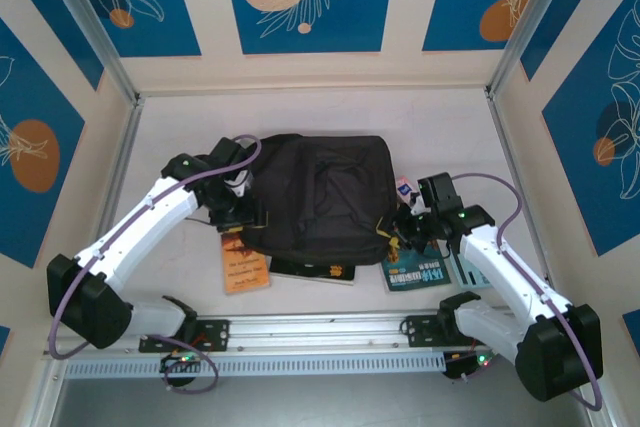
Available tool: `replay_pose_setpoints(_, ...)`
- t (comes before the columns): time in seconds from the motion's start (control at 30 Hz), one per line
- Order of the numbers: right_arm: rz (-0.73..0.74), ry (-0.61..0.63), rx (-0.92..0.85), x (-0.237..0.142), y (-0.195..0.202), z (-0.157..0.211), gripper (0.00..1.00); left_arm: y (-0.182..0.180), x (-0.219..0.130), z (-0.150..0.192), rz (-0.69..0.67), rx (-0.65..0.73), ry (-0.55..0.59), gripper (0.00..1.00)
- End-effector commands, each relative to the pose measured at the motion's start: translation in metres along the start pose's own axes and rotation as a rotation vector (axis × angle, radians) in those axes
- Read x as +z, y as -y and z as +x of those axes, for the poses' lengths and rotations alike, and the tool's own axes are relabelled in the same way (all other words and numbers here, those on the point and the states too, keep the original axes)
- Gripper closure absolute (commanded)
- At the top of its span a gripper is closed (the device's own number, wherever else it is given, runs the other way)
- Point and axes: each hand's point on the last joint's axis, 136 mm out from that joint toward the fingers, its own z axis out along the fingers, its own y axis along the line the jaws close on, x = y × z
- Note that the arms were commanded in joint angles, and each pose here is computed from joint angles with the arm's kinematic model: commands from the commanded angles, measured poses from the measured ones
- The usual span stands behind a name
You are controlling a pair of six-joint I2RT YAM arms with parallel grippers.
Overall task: Pack the student bag
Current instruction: Unzip the student bag at the center of the table.
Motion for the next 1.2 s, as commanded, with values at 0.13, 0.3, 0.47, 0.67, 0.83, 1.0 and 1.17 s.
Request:
replay_pose_setpoints(0.13,-0.040,0.088,-0.070,-0.016,-0.020,-0.022,0.87,0.021,-0.009,-0.001,0.051,0.086,-0.029,0.49)
replay_pose_setpoints(0.3,0.001,0.093,-0.116,-0.018,-0.023,-0.029,0.90,0.041,-0.002,-0.002,0.014,0.269,-0.049,0.48)
replay_pose_setpoints(0.47,0.038,0.158,-0.174,-0.029,-0.025,-0.039,0.89,0.045,0.019,0.015,-0.008,0.313,-0.108,0.48)
replay_pose_setpoints(0.67,0.213,0.170,0.007,-0.047,-0.005,-0.043,0.26,0.040,0.020,0.013,-0.034,0.287,-0.074,0.48)
replay_pose_setpoints(0.83,0.107,0.072,0.218,-0.047,-0.013,-0.003,0.19,0.048,0.013,0.007,0.003,0.311,-0.025,0.48)
replay_pose_setpoints(1.0,-0.076,0.059,0.423,-0.023,-0.018,0.013,0.26,0.077,0.022,-0.004,0.098,0.312,-0.031,0.48)
replay_pose_setpoints(1.17,0.004,0.138,0.470,-0.003,-0.015,0.025,0.30,0.084,0.032,-0.016,0.018,0.373,-0.028,0.48)
